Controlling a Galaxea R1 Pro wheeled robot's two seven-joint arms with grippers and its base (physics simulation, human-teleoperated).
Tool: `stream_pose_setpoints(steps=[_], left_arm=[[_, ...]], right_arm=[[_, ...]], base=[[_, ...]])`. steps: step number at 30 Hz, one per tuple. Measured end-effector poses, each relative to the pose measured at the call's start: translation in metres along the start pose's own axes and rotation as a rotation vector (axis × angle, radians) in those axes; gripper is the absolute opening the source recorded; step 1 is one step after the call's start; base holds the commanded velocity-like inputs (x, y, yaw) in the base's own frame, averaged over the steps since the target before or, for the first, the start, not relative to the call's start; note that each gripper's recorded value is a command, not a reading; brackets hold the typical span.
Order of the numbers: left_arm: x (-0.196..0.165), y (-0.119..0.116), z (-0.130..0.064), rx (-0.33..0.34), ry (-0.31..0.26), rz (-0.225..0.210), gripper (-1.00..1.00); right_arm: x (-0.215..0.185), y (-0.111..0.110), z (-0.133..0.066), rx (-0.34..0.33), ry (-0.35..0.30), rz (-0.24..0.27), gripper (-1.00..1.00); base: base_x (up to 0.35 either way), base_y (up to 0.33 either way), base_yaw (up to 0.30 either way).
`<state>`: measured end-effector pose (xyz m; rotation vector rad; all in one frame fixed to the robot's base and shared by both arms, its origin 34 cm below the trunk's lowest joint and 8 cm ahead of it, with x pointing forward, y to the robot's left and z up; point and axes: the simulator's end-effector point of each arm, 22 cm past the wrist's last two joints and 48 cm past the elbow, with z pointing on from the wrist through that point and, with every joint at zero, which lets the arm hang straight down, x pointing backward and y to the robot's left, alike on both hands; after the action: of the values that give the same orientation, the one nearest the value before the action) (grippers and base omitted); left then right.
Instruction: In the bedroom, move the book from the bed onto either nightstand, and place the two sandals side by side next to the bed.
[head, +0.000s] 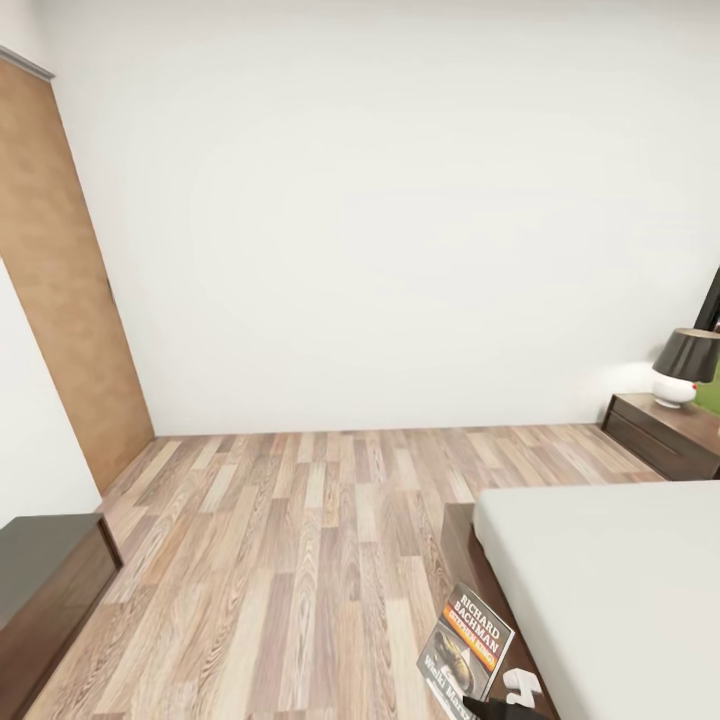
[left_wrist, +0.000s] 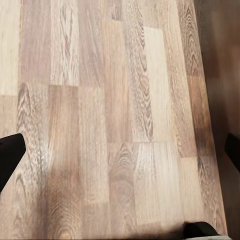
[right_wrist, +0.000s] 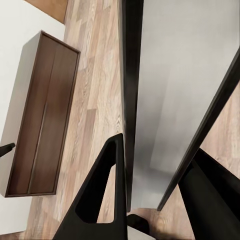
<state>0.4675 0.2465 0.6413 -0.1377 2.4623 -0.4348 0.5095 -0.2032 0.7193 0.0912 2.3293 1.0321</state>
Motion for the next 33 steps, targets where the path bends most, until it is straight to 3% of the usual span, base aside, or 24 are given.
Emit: stream_pose_setpoints(steps=[16,33], left_arm=[[0.0002,0.0003,-0.0002,-0.001,0.001,0.000,1.00],[0.0003,0.0003,-0.0001,-0.001,0.001,-0.001,1.00]], right_arm=[[0.0006,0.0002,0.0001,0.000,0.002,-0.001,-1.00],[0.0010,0.0002,0.0001,0.000,0.004,-0.002,-1.00]], base=[[0.328,0.012,0.000],[0.320,0.143,0.000]])
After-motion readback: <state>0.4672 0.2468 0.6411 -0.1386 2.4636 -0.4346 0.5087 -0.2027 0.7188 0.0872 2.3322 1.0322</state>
